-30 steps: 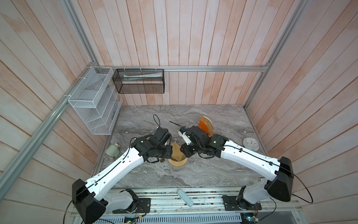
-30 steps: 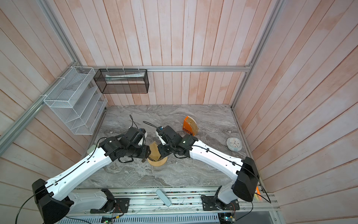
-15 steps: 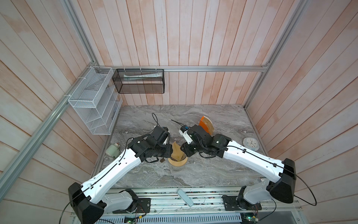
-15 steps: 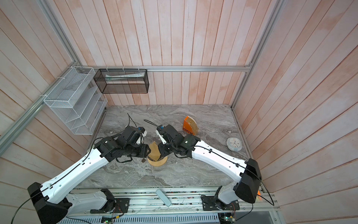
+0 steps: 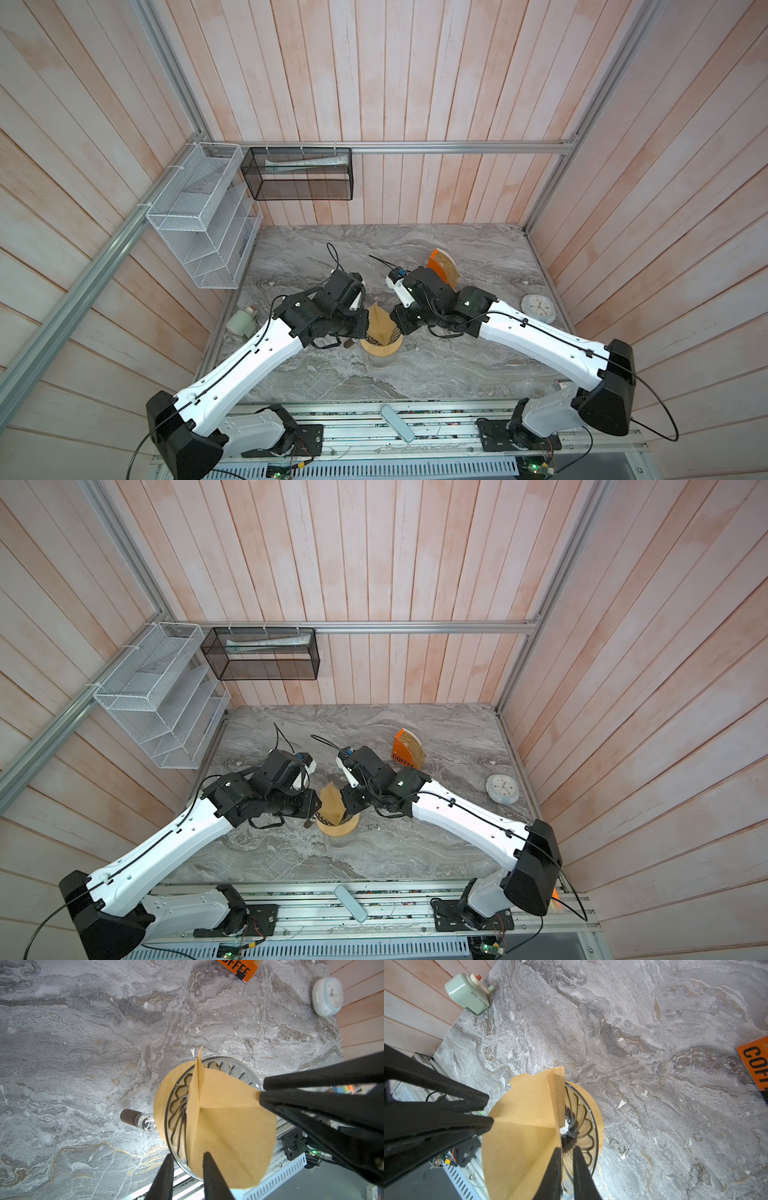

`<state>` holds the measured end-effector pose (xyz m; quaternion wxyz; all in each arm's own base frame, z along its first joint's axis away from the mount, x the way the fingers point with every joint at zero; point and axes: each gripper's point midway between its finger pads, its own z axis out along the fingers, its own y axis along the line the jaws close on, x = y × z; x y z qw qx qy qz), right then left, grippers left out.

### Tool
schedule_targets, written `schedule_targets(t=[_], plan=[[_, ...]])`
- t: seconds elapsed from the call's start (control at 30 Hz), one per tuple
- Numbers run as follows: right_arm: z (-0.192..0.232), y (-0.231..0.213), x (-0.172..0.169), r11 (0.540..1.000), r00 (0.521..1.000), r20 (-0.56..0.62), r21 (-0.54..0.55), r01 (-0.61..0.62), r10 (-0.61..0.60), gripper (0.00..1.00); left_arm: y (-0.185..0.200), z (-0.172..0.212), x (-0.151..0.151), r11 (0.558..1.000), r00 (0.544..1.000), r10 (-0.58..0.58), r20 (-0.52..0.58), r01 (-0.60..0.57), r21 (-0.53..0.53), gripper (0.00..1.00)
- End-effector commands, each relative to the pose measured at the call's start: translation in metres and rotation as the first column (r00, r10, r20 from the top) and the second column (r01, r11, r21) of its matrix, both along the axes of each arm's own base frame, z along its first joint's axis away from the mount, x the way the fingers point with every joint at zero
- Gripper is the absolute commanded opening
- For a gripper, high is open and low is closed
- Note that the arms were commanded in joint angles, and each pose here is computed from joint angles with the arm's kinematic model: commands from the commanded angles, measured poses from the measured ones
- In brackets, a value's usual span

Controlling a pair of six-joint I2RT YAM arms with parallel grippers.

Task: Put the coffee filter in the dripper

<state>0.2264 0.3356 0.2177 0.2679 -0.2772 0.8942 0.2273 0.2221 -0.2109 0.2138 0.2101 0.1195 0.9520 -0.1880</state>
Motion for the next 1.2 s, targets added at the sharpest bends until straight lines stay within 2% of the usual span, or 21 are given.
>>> schedule_targets(t=[0.0, 0.13, 0.33, 0.4, 0.43, 0.57, 1.17], plan=[[-0.002, -0.003, -0.001, 1.000, 1.000, -0.012, 0.004, 0.007, -0.007, 0.13, -0.004, 0.005, 0.003, 1.000, 1.000, -0.007, 0.017, 0.008, -0.024, 0.27], [-0.004, -0.004, -0.001, 1.000, 1.000, -0.016, 0.000, 0.009, -0.009, 0.13, -0.006, 0.005, 0.004, 1.000, 1.000, -0.014, 0.018, 0.014, -0.028, 0.26], [-0.006, -0.003, 0.000, 1.000, 1.000, -0.021, -0.001, 0.008, -0.008, 0.11, -0.007, 0.000, 0.005, 1.000, 1.000, -0.020, 0.011, 0.021, -0.021, 0.14], [-0.006, -0.003, 0.001, 1.000, 1.000, -0.020, -0.001, 0.008, -0.008, 0.10, -0.007, -0.001, 0.006, 1.000, 1.000, -0.021, 0.010, 0.021, -0.018, 0.13], [-0.006, -0.003, 0.001, 1.000, 1.000, -0.022, -0.002, 0.009, -0.009, 0.10, -0.008, -0.001, 0.006, 1.000, 1.000, -0.021, 0.011, 0.021, -0.019, 0.09], [-0.006, -0.003, 0.002, 1.000, 1.000, -0.021, -0.004, 0.009, -0.009, 0.09, -0.009, -0.001, 0.007, 0.999, 1.000, -0.025, 0.015, 0.025, -0.020, 0.05], [-0.018, -0.005, 0.003, 0.999, 0.999, -0.039, -0.042, 0.012, -0.014, 0.07, -0.009, -0.016, 0.008, 1.000, 1.000, -0.029, -0.008, 0.029, 0.009, 0.03]])
